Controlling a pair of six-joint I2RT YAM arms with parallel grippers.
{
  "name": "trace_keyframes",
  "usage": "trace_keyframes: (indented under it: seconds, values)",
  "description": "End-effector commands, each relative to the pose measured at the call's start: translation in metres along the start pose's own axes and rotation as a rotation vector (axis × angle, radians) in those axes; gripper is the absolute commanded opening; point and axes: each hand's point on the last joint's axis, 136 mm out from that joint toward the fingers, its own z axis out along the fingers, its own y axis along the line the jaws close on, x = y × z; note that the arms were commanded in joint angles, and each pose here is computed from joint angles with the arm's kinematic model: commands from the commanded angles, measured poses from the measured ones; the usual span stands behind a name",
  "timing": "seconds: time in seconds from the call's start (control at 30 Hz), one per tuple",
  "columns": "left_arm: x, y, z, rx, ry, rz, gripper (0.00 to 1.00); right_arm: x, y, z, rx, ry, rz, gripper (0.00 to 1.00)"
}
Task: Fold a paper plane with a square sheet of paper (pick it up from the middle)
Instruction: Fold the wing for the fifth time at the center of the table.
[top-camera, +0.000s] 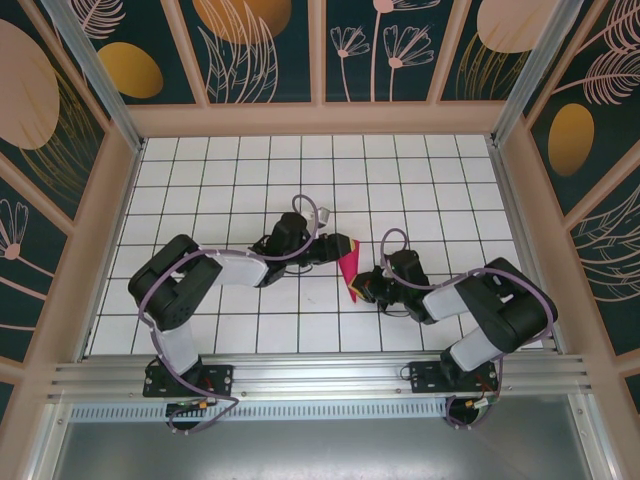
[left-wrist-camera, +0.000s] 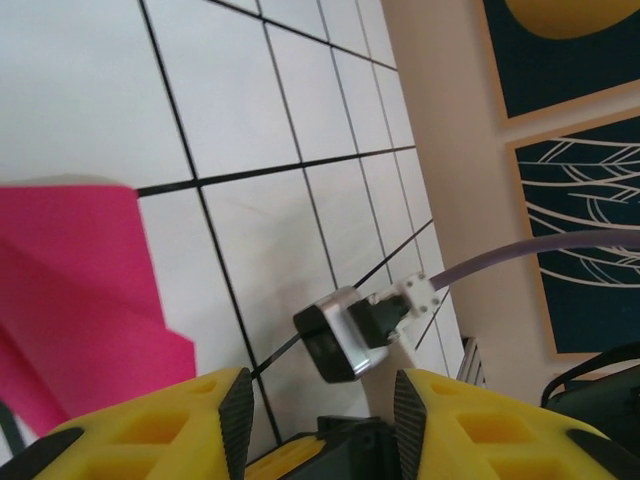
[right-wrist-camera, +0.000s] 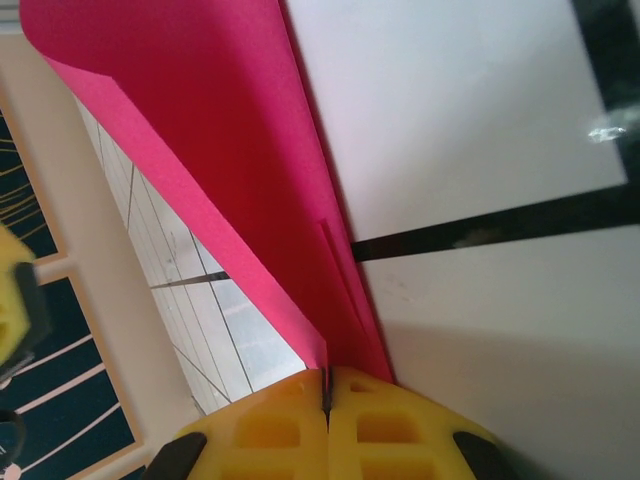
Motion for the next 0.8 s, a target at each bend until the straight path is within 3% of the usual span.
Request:
trace_keyframes:
  seconds: [0.0, 0.33, 0.77]
  values:
    - [0.004, 0.0, 0.007, 0.038, 0.026, 0.003, 0.43, 0.007, -0.017, 0.001, 0.048, 0.036, 0.052, 0.0]
    - [0.013, 0.014, 0.026, 0.051, 0.077, -0.027, 0.43, 0.007, -0.018, 0.002, 0.058, 0.04, 0.063, 0.0]
    - [0.031, 0.061, 0.039, -0.072, 0.131, -0.085, 0.42, 0.004, -0.015, 0.001, 0.094, 0.036, 0.004, 0.01]
